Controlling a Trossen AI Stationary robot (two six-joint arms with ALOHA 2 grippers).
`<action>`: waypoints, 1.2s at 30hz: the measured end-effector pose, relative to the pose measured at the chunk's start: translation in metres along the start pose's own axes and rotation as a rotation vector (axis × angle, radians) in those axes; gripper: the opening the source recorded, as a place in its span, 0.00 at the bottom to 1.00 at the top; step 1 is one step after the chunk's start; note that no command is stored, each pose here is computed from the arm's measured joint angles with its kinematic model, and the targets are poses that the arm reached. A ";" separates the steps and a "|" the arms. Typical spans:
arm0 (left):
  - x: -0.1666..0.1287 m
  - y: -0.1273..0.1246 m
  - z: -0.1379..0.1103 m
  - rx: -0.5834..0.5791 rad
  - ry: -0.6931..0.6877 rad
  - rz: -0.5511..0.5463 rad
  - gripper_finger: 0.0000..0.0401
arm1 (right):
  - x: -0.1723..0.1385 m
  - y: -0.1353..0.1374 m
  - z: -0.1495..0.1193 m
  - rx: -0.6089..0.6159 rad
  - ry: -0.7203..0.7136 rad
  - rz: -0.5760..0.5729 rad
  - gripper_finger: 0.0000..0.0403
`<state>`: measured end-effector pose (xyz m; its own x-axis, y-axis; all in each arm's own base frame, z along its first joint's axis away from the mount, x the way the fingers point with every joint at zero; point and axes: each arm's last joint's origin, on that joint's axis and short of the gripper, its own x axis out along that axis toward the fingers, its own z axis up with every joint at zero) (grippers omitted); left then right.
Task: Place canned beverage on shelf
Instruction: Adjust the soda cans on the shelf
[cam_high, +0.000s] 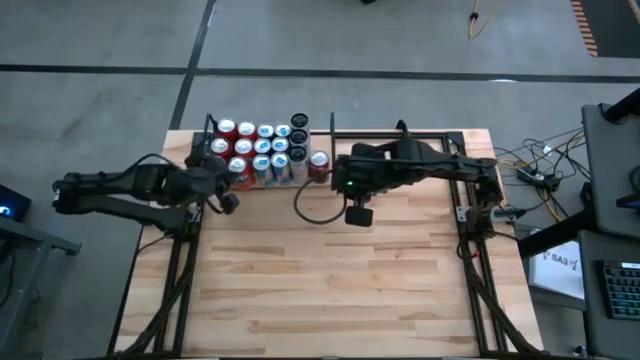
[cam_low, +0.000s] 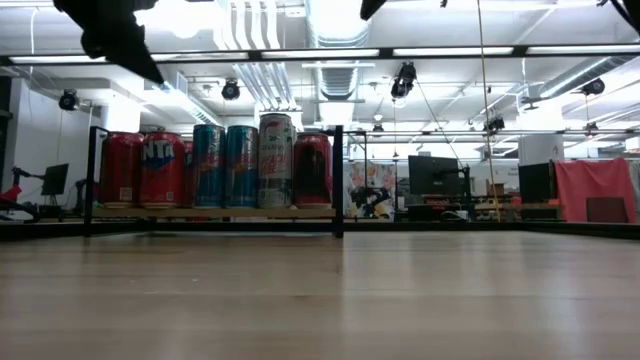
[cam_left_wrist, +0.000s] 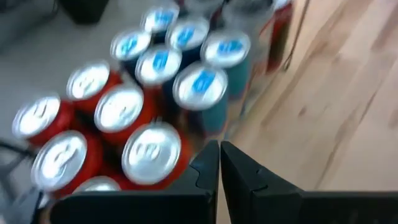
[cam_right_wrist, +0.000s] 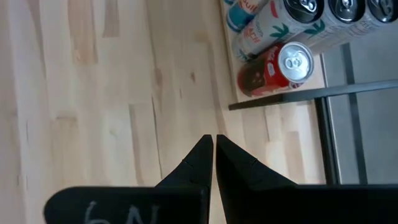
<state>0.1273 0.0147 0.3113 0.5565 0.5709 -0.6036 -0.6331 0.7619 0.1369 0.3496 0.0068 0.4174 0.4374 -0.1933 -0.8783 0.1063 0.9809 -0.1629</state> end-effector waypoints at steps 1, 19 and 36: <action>0.001 -0.001 0.000 0.006 0.033 0.014 0.00 | -0.002 -0.001 -0.002 -0.004 -0.003 0.001 0.02; 0.030 -0.018 0.009 0.419 0.248 -0.034 0.00 | -0.025 -0.009 -0.063 0.091 -0.205 0.017 0.02; 0.055 0.026 0.025 0.317 0.373 0.063 0.00 | -0.011 -0.007 -0.077 0.070 -0.279 0.018 0.02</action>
<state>0.1549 0.0740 0.3013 0.2548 0.5148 -0.8186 -0.4325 0.8178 0.3796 0.2758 0.0041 0.3934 0.6672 -0.1844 -0.7217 0.1539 0.9821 -0.1087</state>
